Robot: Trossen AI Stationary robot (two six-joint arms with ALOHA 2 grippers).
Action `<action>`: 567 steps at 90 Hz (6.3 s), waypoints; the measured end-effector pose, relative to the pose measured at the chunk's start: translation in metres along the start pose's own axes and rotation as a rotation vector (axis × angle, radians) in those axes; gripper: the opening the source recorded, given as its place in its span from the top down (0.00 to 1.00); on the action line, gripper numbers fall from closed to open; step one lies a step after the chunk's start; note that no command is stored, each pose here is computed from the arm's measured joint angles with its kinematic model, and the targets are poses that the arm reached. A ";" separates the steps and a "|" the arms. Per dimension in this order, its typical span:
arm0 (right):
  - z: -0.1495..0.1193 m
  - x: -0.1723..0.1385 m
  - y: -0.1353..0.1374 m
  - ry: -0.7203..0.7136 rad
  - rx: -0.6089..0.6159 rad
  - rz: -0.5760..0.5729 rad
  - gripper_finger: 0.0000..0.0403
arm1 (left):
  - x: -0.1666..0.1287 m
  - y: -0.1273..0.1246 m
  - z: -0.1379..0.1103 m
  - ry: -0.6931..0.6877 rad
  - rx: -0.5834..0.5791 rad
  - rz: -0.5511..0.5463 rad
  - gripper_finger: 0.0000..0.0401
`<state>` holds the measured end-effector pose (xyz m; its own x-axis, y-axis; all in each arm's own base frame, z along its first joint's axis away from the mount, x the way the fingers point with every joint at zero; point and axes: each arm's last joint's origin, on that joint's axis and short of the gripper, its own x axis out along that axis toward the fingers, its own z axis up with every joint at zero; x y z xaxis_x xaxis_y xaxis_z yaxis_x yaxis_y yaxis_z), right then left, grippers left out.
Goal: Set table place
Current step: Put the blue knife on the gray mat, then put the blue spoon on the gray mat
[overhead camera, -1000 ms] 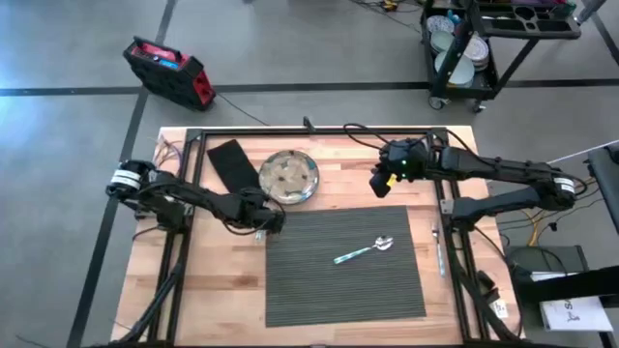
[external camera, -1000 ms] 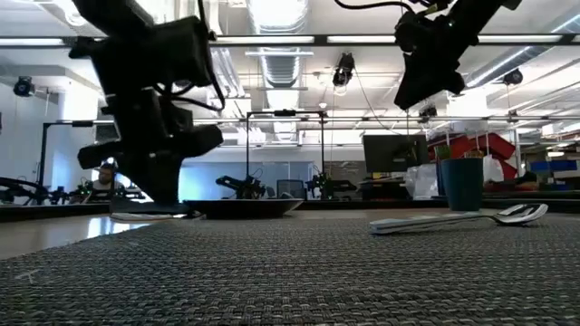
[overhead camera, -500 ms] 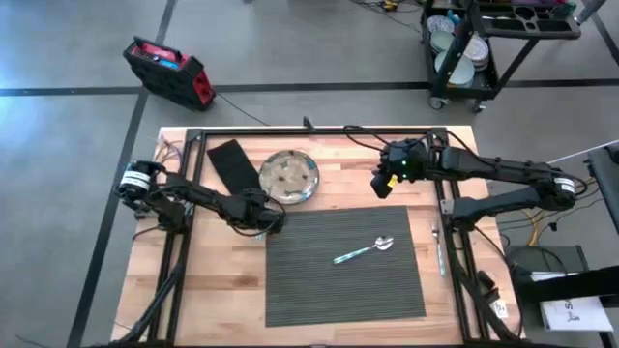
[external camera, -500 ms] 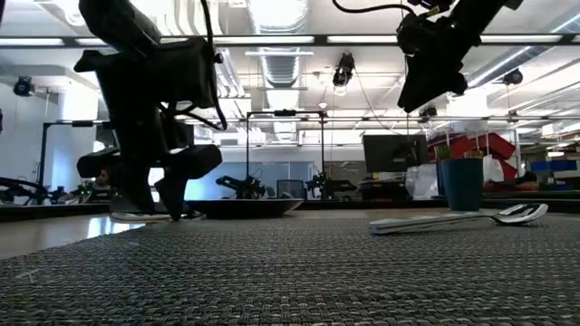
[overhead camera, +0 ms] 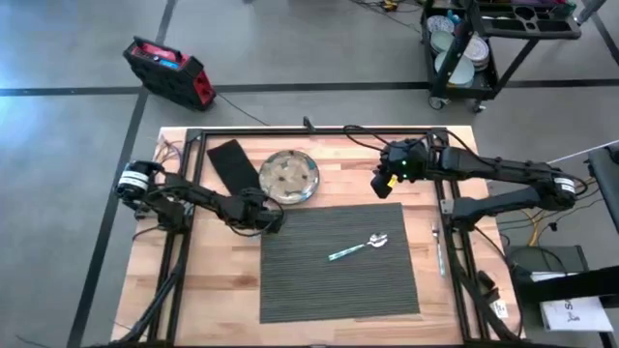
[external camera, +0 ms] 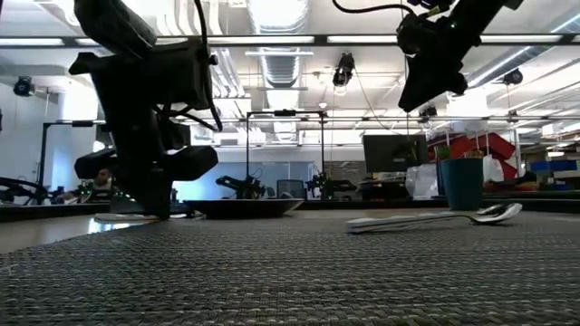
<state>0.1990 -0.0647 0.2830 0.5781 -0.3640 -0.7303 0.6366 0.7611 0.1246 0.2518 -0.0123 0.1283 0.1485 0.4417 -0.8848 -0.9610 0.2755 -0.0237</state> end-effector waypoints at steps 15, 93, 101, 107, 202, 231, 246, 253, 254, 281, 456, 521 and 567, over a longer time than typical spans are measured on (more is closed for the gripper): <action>0.000 0.000 0.000 0.000 0.000 0.000 0.83 | -0.009 0.002 0.003 0.023 -0.012 -0.044 1.00; 0.000 0.000 0.000 -0.002 0.017 0.001 0.79 | -0.045 -0.017 0.017 -0.032 0.028 -0.406 1.00; 0.000 0.000 0.000 -0.002 0.022 0.000 0.78 | -0.039 -0.015 0.015 -0.028 0.022 -0.347 1.00; 0.000 0.000 0.000 -0.001 0.023 0.000 0.79 | -0.035 -0.012 0.012 -0.031 0.005 -0.292 1.00; 0.000 0.000 0.000 0.002 0.023 0.000 0.81 | -0.014 -0.004 0.001 0.166 0.123 -0.180 1.00; -0.003 0.000 -0.001 0.034 0.016 -0.012 0.87 | -0.056 -0.049 0.009 -0.107 0.174 -0.747 1.00; -0.003 0.004 0.000 0.046 0.014 -0.018 0.88 | -0.042 -0.051 0.001 -0.033 0.147 -0.713 1.00; -0.004 0.005 -0.001 0.057 0.012 -0.021 0.87 | -0.036 -0.055 -0.003 -0.005 0.133 -0.706 1.00; -0.004 0.005 -0.001 0.057 0.011 -0.021 0.87 | -0.034 -0.055 -0.005 0.000 0.134 -0.700 1.00; -0.025 0.016 0.004 0.178 0.028 0.061 0.83 | -0.033 -0.089 -0.021 0.076 0.265 -0.880 1.00; -0.078 0.071 0.140 0.002 0.428 0.181 0.95 | -0.041 -0.072 -0.068 0.028 0.698 -0.579 1.00; -0.123 0.113 0.172 0.172 0.486 0.213 1.00 | -0.034 -0.072 -0.059 0.045 0.721 -0.609 1.00; -0.147 0.105 0.191 0.289 0.461 0.231 1.00 | -0.034 -0.072 -0.061 0.061 0.749 -0.624 1.00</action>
<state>0.3060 0.1210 0.1320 0.6064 -0.0063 -0.7951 0.7047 0.4674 0.5338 0.3015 -0.0986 0.1315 0.5477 -0.0070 -0.8366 -0.3136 0.9254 -0.2130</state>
